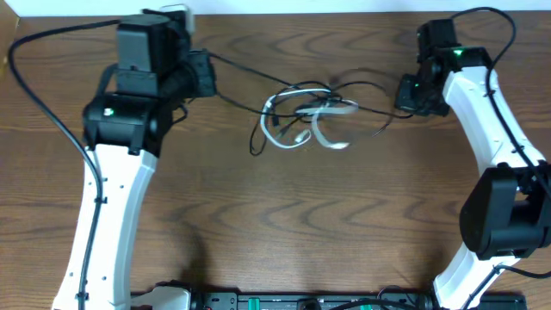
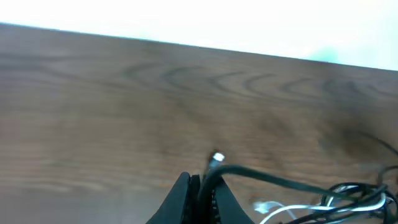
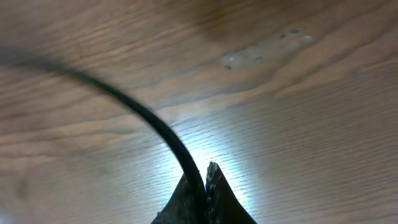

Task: Untangle cables

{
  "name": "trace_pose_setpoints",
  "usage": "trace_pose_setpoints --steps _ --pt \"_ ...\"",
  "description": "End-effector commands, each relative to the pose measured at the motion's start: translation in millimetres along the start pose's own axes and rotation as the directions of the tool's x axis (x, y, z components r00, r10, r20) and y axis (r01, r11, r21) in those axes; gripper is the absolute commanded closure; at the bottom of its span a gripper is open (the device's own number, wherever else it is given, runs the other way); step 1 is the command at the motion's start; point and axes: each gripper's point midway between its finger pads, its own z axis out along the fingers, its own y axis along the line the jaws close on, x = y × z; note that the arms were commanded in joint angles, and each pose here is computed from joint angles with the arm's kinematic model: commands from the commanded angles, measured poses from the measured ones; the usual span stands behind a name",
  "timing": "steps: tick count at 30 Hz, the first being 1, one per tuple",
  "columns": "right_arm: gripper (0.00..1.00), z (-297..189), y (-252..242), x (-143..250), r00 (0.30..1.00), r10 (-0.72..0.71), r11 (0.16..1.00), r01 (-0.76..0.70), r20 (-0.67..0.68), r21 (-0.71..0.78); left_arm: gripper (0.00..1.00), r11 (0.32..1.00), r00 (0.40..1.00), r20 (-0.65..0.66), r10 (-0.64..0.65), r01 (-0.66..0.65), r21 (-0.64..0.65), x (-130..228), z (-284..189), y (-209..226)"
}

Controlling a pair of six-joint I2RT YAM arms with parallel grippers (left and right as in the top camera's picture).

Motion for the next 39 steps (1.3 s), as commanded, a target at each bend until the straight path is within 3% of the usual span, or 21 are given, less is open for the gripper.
trace_pose_setpoints --steps 1,6,10,13,16,19,22,26,36,38,39 --pt "0.99 11 -46 -6 1.000 0.018 0.995 -0.016 -0.020 0.094 0.92 0.988 0.995 0.078 -0.054 0.065 -0.143 -19 -18 45" --pt "0.99 11 -56 -4 0.998 0.016 1.000 -0.016 -0.066 0.005 0.93 0.983 0.995 0.067 -0.074 0.084 -0.162 -16 -19 55" --pt "0.99 9 -42 -3 0.994 -0.080 0.988 0.069 -0.076 -0.142 0.93 0.990 0.996 0.048 -0.076 0.081 -0.115 -13 -18 47" --pt "0.99 10 -52 -3 0.994 -0.068 0.993 0.060 -0.081 -0.100 0.92 0.990 0.996 0.049 -0.076 0.081 -0.116 -13 -18 47" --pt "0.99 10 -77 -6 0.996 0.050 0.999 -0.051 -0.077 -0.008 0.93 0.990 0.996 0.048 -0.076 0.081 -0.116 -13 -18 47" --pt "0.99 9 -75 -8 0.995 0.054 0.993 -0.062 -0.087 -0.097 0.92 0.989 0.995 0.034 -0.091 0.095 -0.118 -9 -17 48" --pt "0.99 4 -54 -6 0.995 -0.053 0.967 0.030 -0.084 -0.254 0.92 0.994 0.993 -0.047 -0.109 0.108 -0.036 7 -10 34" --pt "0.99 2 -41 -5 0.994 -0.082 0.950 0.054 -0.078 -0.308 0.92 0.988 0.976 -0.183 -0.117 0.133 0.076 35 10 13" --pt "0.99 1 -20 2 0.987 -0.141 0.939 0.108 -0.081 -0.326 0.83 0.991 0.909 -0.416 0.017 0.040 0.128 96 66 -22" --pt "0.99 -5 -7 3 0.979 -0.197 0.907 0.161 -0.054 -0.390 0.83 0.991 0.898 -0.440 0.026 0.035 0.131 104 73 -26" --pt "0.99 -10 0 3 0.974 -0.222 0.883 0.185 -0.036 -0.431 0.77 0.991 0.892 -0.451 0.029 0.035 0.131 107 77 -26"
